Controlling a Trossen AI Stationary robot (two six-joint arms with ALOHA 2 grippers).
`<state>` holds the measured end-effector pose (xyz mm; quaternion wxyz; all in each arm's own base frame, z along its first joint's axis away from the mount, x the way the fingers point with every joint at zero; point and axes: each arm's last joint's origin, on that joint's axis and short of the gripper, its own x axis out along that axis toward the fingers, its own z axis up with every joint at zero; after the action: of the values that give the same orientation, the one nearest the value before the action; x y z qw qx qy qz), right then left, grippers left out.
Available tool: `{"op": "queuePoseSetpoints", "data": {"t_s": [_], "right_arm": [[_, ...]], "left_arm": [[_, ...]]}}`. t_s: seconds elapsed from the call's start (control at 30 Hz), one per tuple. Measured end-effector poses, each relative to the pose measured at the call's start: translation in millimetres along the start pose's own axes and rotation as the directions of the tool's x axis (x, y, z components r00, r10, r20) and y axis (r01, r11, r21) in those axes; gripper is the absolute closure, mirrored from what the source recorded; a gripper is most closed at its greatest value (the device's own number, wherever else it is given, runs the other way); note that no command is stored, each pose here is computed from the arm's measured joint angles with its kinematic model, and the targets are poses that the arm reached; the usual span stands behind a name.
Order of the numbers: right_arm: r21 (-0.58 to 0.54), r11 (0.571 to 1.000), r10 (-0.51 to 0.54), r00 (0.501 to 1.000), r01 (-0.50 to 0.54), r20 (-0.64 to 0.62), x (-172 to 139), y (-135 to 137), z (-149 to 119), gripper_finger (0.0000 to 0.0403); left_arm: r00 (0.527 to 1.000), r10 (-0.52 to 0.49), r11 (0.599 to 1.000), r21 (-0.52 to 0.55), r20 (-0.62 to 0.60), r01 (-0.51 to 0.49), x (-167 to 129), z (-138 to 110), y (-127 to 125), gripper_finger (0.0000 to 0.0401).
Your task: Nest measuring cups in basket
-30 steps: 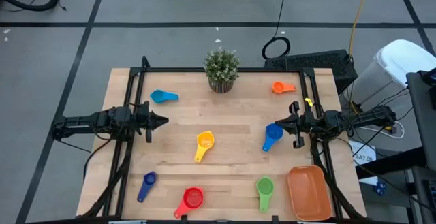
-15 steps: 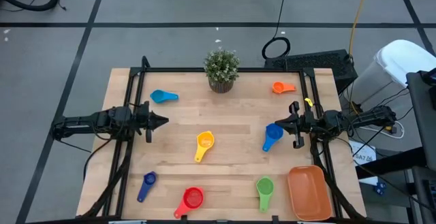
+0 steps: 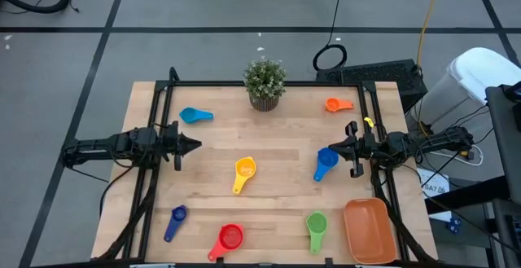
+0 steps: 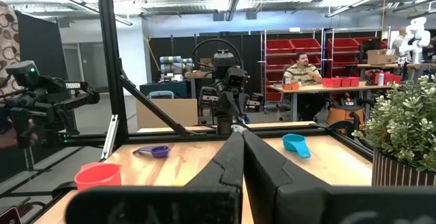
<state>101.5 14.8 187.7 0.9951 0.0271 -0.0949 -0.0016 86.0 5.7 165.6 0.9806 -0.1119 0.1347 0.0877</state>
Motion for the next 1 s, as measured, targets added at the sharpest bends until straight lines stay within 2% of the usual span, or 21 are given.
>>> {"op": "queuePoseSetpoints", "data": {"t_s": [0.27,0.47,0.6,0.77,0.87,1.0], "right_arm": [[0.0,1.0,0.0,1.0,0.0,0.0,0.0,0.0,-0.1,0.0403],[0.008,1.0,0.0,1.0,0.0,0.006,0.0,0.0,0.5,0.0403],[0.106,0.994,0.0,0.999,-0.004,0.035,-0.1,0.0,3.4,0.0403],[0.139,0.99,0.0,0.988,-0.022,0.158,-1.3,0.0,15.4,0.0403],[0.201,0.979,-0.003,0.972,-0.046,0.236,-2.8,-0.3,23.1,0.0403],[0.238,0.968,-0.007,0.947,-0.074,0.321,-5.2,-0.6,31.4,0.0403]], "left_arm": [[1.0,-0.003,1.0,-0.003,0.012,0.003,0.0,1.1,-0.3,0.0366],[0.988,-0.036,0.998,-0.044,0.148,0.043,-1.1,14.4,-3.4,0.0366],[0.973,-0.053,0.995,-0.074,0.223,0.071,-2.6,21.7,-5.1,0.0366],[0.962,-0.062,0.993,-0.078,0.264,0.085,-3.6,25.7,-5.9,0.0366],[0.95,-0.07,0.99,-0.097,0.303,0.104,-4.8,29.5,-6.7,0.0366],[0.911,-0.093,0.989,-0.069,0.403,0.131,-8.7,39.2,-8.7,0.0366]]}}
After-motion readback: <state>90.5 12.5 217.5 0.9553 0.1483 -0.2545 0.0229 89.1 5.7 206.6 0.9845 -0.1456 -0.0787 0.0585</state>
